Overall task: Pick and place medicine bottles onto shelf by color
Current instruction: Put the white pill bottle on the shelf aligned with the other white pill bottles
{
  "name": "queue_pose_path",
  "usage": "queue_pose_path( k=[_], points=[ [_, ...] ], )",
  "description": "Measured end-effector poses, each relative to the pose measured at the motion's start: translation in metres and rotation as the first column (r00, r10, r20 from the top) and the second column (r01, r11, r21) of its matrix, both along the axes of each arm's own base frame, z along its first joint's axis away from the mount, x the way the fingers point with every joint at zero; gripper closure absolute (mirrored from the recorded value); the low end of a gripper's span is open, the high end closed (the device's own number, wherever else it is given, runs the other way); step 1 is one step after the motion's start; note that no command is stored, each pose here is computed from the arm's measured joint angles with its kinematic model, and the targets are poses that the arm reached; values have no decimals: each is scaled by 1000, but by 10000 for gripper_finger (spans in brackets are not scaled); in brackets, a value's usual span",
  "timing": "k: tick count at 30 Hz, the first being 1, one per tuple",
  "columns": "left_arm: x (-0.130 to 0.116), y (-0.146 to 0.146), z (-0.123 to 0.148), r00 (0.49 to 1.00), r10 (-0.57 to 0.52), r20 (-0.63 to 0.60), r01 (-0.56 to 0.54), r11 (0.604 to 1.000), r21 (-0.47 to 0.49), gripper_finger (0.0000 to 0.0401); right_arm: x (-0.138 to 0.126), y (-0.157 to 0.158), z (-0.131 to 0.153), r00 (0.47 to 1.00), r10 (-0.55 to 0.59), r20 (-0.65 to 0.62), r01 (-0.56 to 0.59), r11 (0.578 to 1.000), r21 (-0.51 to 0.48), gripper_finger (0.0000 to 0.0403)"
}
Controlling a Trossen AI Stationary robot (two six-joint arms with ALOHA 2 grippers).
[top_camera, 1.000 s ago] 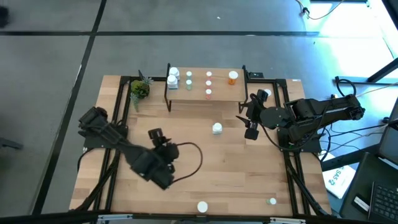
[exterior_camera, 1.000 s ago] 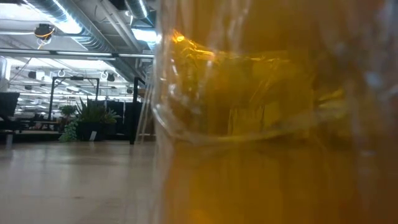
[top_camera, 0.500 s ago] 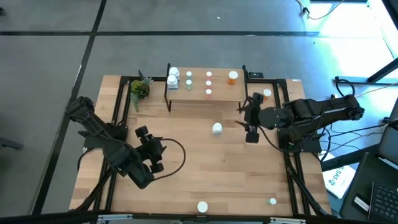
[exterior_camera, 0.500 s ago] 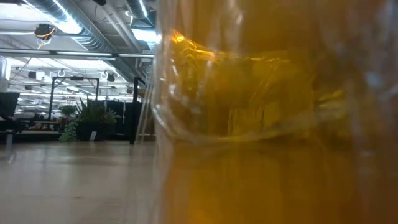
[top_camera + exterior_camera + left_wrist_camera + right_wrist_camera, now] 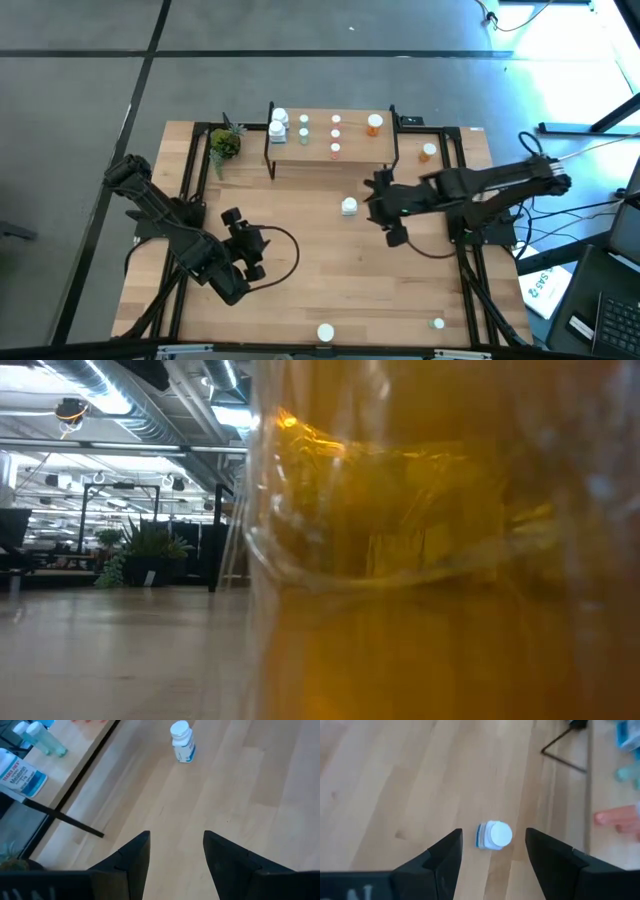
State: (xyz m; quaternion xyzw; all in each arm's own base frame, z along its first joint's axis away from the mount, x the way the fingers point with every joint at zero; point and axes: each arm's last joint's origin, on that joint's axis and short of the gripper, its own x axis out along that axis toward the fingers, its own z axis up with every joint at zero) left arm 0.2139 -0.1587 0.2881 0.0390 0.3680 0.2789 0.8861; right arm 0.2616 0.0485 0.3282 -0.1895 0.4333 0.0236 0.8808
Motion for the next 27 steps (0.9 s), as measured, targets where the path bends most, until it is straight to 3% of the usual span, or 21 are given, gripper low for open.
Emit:
queue_pose_path(
  k=[14, 23, 27],
  points=[
    [1, -1, 0, 1000, -15, 7, 15, 1000, 7, 224, 51, -40, -65, 963, -115, -242, 116, 993, -8, 183],
    [7, 3, 1, 1000, 10, 29, -10, 1000, -2, 227, 61, -51, -82, 947, -140, -291, 147, 989, 2, 183],
    [10, 7, 1, 999, 26, 27, -26, 1000, -3, 227, 63, -54, -86, 946, -114, -302, 140, 988, 64, 183]
  ],
)
